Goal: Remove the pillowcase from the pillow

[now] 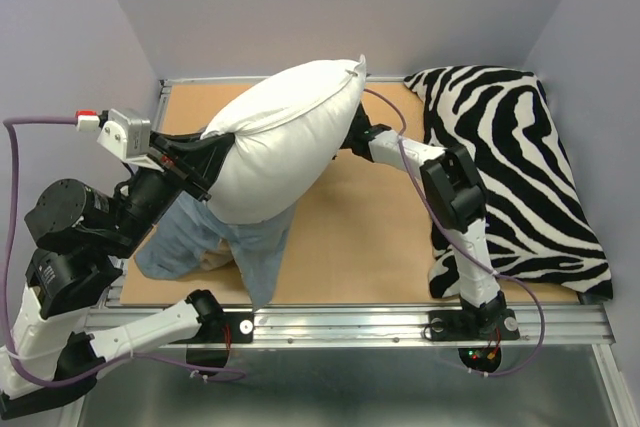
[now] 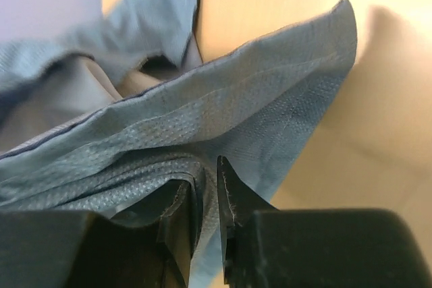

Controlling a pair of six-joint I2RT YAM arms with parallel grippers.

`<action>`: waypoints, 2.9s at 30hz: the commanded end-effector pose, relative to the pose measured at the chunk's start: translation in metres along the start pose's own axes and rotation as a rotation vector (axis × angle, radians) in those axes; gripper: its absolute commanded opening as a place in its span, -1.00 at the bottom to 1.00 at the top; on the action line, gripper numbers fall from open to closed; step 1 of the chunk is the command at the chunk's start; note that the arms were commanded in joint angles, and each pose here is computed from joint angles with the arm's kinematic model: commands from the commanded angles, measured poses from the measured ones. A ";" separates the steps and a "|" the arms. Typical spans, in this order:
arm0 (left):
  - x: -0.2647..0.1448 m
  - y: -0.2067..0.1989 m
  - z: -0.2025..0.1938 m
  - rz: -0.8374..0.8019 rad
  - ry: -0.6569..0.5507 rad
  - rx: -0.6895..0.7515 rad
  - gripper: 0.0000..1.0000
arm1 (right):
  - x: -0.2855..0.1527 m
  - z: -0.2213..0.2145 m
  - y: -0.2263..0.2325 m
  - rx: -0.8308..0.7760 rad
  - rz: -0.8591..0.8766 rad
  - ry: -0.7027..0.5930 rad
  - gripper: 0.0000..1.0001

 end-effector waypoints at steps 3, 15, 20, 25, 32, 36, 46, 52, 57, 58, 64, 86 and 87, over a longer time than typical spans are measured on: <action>-0.023 0.024 0.063 0.146 -0.375 -0.141 -1.00 | 0.004 -0.008 -0.003 -0.151 -0.013 0.054 -0.26; 0.056 0.033 -0.006 0.478 -0.237 -0.230 -1.00 | -0.220 0.073 0.074 -0.025 0.091 -0.458 0.61; 0.117 0.017 -0.048 0.499 -0.113 -0.186 -1.00 | -0.276 0.071 0.109 -0.074 0.101 -0.592 0.73; 0.159 -0.010 -0.087 0.373 -0.043 -0.234 -1.00 | -0.288 0.071 0.092 -0.068 0.020 -0.605 0.80; 0.186 -0.055 -0.191 0.177 0.161 -0.318 -0.70 | -0.284 0.052 0.065 -0.070 -0.037 -0.578 0.85; 0.185 -0.064 -0.198 0.139 0.174 -0.309 0.10 | -0.296 0.041 0.055 -0.094 -0.076 -0.619 0.89; 0.182 -0.052 -0.176 0.268 0.213 -0.247 0.30 | -0.264 -0.020 -0.023 0.016 -0.143 -0.433 0.93; 0.181 -0.014 -0.231 0.468 0.392 -0.086 0.11 | -0.251 -0.039 -0.035 -0.041 -0.024 -0.386 1.00; 0.176 0.016 -0.301 0.497 0.538 -0.093 -0.07 | -0.226 -0.051 -0.046 -0.028 0.167 -0.337 1.00; 0.175 0.017 -0.312 0.487 0.565 -0.097 -0.15 | -0.223 -0.053 -0.049 -0.016 0.184 -0.334 1.00; 0.161 0.013 -0.362 0.430 0.676 -0.152 -0.83 | -0.200 -0.062 -0.077 0.040 0.244 -0.329 1.00; 0.173 0.009 -0.274 0.369 0.481 -0.221 0.09 | -0.232 0.026 -0.093 -0.046 -0.368 -0.659 -0.99; 0.171 0.014 -0.265 0.409 0.465 -0.218 0.13 | -0.234 0.022 -0.102 -0.033 -0.411 -0.633 -0.99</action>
Point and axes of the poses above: each gripper's point midway between its finger pads, its own x axis out along the fingers, its own y axis along the line the jaws close on, z = x × y, the point moved 6 cm from there along -x, back along the fingers, and after that the axes turned 11 degrees about x, right-handed, at the moved point
